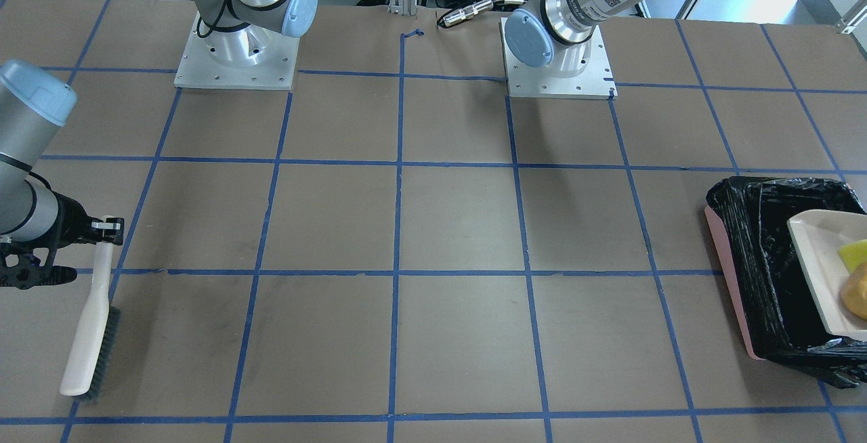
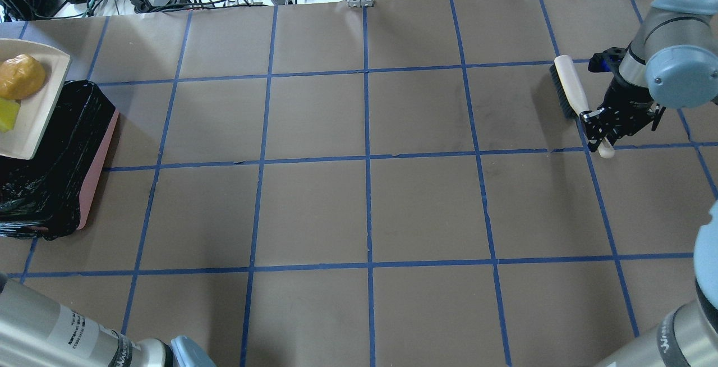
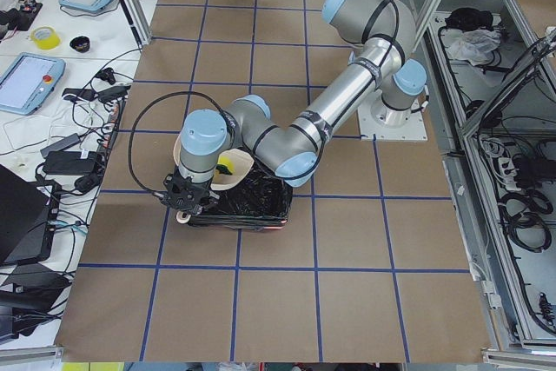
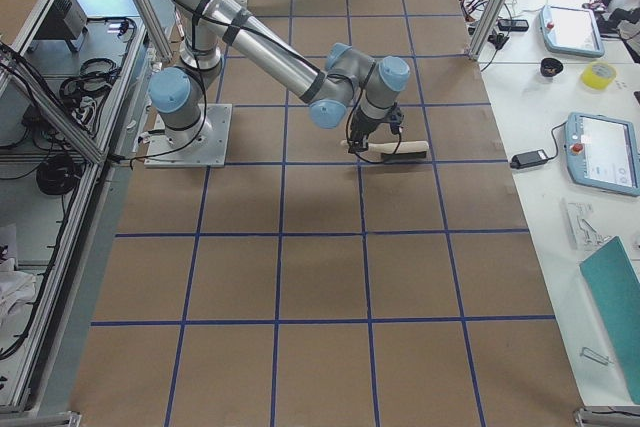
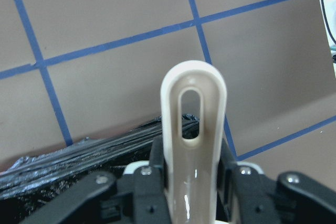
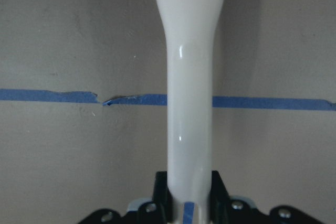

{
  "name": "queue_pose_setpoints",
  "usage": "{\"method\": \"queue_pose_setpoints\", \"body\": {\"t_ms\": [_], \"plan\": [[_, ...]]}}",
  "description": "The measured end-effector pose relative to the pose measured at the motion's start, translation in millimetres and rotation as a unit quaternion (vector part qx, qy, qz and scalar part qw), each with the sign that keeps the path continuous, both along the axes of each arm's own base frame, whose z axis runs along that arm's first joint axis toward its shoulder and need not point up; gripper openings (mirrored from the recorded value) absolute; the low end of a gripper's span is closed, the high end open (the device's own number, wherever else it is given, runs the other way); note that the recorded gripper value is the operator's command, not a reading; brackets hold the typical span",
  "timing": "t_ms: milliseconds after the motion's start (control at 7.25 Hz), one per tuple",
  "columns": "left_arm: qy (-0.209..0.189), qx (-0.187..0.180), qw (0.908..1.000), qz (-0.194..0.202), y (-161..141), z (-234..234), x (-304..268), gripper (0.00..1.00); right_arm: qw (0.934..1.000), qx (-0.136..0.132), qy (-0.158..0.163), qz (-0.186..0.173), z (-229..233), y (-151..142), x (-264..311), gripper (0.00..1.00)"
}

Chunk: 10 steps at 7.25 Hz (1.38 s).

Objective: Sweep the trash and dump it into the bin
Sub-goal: 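Tip the dustpan into the trash bag while the right gripper releases the brush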

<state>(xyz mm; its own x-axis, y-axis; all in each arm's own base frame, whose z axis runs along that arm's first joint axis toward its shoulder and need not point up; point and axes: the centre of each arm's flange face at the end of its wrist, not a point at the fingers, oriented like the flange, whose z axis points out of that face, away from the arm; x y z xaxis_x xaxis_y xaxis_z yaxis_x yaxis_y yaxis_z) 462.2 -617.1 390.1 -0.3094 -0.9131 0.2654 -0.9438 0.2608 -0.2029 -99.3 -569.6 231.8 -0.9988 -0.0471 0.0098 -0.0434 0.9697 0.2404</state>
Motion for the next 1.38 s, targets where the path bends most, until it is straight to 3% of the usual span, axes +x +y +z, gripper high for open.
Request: {"method": "queue_pose_setpoints", "body": {"t_ms": [138,276,552,966,1241,1379], "plan": [[-0.007,-0.013,0.9996,-0.024,-2.7,-3.6,4.1,0.00,1.0000,0.003,0.001,0.000,-4.7,-2.2,-1.3,0.95],[-0.020,-0.037,0.9976,-0.055,-6.4,-1.0,4.3,0.00,1.0000,0.003,0.002,-0.001,-6.1,-3.8,-2.0,1.00],[-0.062,-0.107,0.9823,-0.141,-11.3,13.0,-6.6,0.00,0.9997,-0.004,0.011,-0.024,4.2,-8.4,-3.9,1.00],[-0.097,-0.173,0.9493,-0.244,-1.3,48.7,-36.8,0.00,0.9991,-0.025,0.020,-0.029,73.2,-16.6,-5.0,1.00],[-0.134,-0.211,0.9164,-0.312,2.9,76.0,-52.0,0.00,0.9984,-0.042,0.024,-0.027,167.7,-2.1,2.2,1.00],[-0.147,-0.231,0.9005,-0.338,3.4,84.3,-58.0,0.00,0.9977,-0.055,0.031,-0.027,221.4,18.6,10.2,1.00]]}}
